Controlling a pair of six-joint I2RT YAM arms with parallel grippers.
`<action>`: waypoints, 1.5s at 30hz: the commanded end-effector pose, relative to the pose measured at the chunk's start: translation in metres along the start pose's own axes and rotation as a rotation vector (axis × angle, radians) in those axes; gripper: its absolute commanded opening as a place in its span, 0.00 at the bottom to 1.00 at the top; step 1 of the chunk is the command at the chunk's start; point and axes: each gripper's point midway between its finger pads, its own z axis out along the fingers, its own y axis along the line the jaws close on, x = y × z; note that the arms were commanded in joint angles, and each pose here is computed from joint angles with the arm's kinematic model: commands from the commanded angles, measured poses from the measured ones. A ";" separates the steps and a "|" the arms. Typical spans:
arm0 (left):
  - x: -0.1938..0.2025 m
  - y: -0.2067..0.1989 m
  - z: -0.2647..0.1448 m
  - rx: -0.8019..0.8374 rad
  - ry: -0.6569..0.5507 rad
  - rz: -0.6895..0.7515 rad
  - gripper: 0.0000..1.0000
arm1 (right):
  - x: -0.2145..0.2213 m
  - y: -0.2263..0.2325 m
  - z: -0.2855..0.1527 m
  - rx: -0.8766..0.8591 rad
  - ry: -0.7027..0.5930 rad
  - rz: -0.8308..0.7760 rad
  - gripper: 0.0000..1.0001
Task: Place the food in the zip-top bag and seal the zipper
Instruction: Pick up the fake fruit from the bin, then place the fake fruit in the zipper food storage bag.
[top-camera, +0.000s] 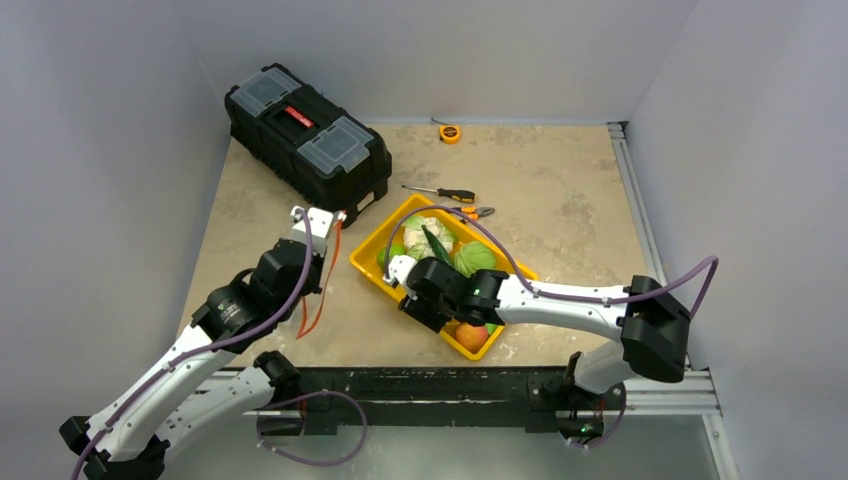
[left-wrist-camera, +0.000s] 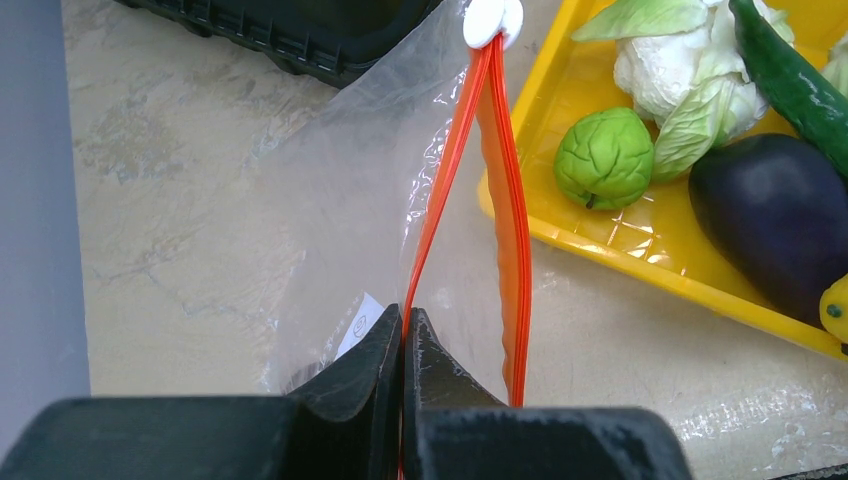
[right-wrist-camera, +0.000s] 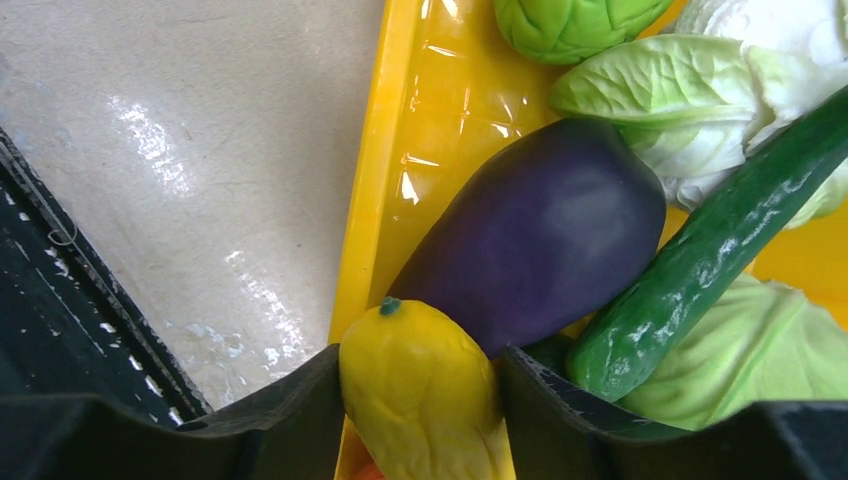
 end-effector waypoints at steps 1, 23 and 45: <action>-0.011 -0.001 -0.003 0.010 -0.030 -0.008 0.00 | -0.026 -0.008 -0.012 0.039 -0.087 0.002 0.46; -0.013 0.003 -0.006 -0.001 -0.046 -0.024 0.00 | -0.202 -0.002 -0.176 -0.302 -1.162 0.481 0.00; -0.015 0.009 -0.010 -0.023 -0.074 -0.048 0.00 | -0.291 -0.010 -0.182 -0.382 -1.618 0.597 0.00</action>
